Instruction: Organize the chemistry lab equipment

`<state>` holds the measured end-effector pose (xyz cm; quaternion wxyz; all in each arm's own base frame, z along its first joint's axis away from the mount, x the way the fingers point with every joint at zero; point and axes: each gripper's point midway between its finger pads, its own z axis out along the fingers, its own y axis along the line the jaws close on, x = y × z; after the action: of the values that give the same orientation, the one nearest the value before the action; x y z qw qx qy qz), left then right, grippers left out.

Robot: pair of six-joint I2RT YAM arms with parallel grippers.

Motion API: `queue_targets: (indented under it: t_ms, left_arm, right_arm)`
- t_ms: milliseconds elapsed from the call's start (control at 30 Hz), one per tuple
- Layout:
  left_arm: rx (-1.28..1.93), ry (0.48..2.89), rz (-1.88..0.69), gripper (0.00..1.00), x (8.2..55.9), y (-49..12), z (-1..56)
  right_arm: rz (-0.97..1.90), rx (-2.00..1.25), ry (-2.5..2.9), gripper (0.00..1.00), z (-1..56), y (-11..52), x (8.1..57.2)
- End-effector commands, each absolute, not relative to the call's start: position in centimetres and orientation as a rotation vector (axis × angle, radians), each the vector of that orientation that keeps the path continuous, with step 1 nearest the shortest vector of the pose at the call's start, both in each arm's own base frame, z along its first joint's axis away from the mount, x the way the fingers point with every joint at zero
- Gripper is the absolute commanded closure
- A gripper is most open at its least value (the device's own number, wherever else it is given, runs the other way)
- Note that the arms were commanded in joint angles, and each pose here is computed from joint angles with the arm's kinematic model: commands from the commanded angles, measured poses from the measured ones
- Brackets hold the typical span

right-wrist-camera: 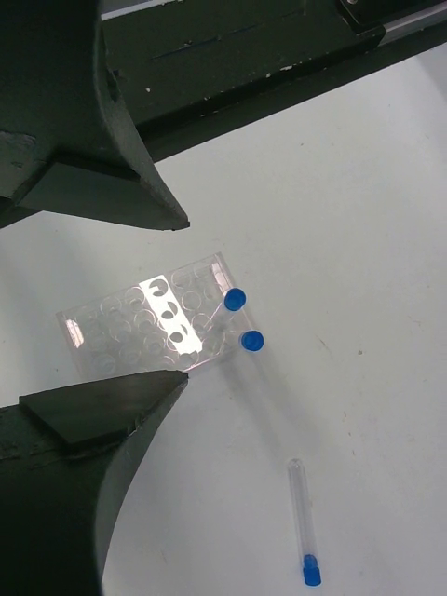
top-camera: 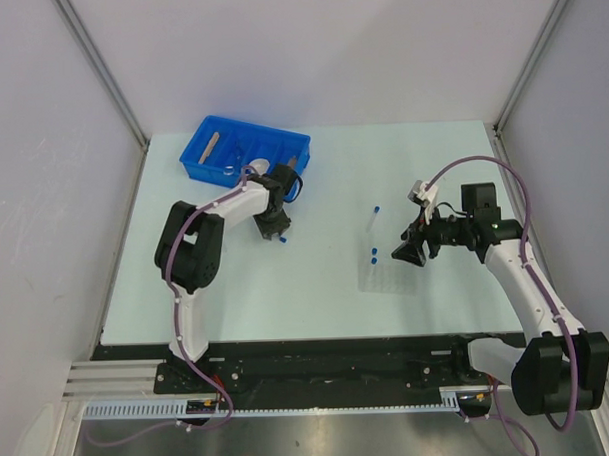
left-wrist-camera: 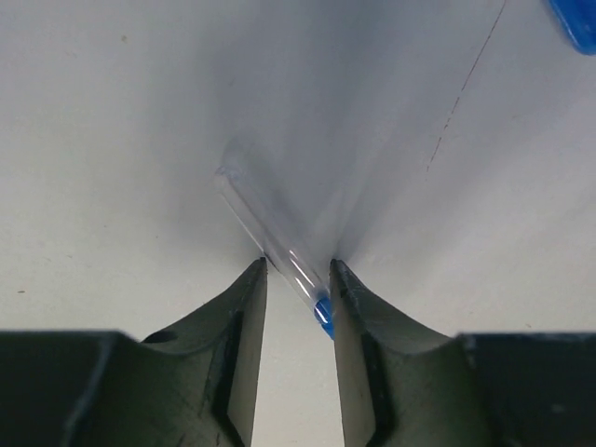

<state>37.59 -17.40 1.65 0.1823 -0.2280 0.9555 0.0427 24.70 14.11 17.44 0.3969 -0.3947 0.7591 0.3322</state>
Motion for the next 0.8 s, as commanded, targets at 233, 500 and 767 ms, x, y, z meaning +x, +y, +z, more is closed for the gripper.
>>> queue_targets:
  t_ms: [233,500,767]
  left_arm:
    - [-0.61,2.655,-0.007,0.77,35.9,-17.1,2.4]
    - [-0.353,2.545,-0.662,0.79,33.5,-22.9,6.8]
    - [-0.23,2.24,-1.199,0.76,30.9,-26.8,14.2]
  right_arm:
    - [0.843,-1.01,1.87,0.33,18.5,14.3,24.5]
    - [0.845,-1.097,1.87,0.33,18.7,15.4,23.8]
    - [0.909,-1.324,1.89,0.33,19.8,19.4,21.1]
